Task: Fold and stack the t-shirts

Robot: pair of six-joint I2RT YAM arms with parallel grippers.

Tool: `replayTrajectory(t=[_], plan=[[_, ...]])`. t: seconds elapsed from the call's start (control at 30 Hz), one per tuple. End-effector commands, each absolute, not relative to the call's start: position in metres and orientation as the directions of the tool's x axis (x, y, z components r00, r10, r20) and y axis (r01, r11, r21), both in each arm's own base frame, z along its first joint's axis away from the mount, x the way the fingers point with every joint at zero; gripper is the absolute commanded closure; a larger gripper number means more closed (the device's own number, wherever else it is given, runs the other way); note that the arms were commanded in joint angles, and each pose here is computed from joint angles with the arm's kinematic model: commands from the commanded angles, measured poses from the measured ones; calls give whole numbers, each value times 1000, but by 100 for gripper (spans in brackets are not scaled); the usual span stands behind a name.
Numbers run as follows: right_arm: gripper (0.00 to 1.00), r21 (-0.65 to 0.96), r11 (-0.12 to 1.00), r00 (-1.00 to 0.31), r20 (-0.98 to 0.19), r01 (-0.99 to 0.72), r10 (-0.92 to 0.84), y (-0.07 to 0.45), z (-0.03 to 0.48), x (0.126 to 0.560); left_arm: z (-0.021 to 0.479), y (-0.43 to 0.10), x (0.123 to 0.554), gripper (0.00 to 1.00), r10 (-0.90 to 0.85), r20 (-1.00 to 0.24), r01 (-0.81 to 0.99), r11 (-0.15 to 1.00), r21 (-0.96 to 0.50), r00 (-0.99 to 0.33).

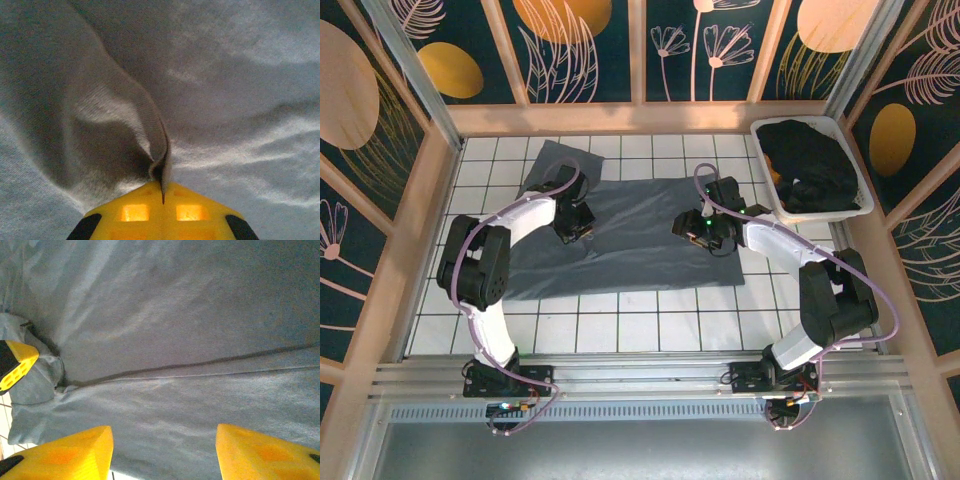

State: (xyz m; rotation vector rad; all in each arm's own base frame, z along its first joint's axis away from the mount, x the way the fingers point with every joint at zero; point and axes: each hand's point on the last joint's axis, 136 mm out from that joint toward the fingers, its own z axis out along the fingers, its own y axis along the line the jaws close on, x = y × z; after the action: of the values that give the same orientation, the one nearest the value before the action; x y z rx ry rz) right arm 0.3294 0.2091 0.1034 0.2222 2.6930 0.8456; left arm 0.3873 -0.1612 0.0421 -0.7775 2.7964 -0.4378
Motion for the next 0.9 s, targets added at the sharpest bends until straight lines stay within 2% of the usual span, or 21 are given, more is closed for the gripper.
replayTrajectory(t=[0.0,0.6,0.63,0.7,0.77,0.87], plan=[[43,595,802,-934,-254,55,252,207,111,329,42,-159,390,100,-503,-136,-447,840,-308,-853],[42,581,810,-937,-232,81,260,201,98,322,44,-165,412,98,-493,-175,-424,847,-322,-852],[42,575,814,-936,-232,87,264,199,96,321,45,-164,413,83,-492,-180,-422,848,-320,-852],[42,547,830,-933,-232,108,275,190,89,318,52,-159,415,45,-485,-203,-418,858,-299,-851],[42,525,840,-927,-229,139,297,178,81,315,58,-150,412,41,-483,-220,-422,865,-271,-848],[42,501,843,-917,-213,194,338,159,68,308,56,-129,397,45,-525,-191,-471,841,-266,-829]])
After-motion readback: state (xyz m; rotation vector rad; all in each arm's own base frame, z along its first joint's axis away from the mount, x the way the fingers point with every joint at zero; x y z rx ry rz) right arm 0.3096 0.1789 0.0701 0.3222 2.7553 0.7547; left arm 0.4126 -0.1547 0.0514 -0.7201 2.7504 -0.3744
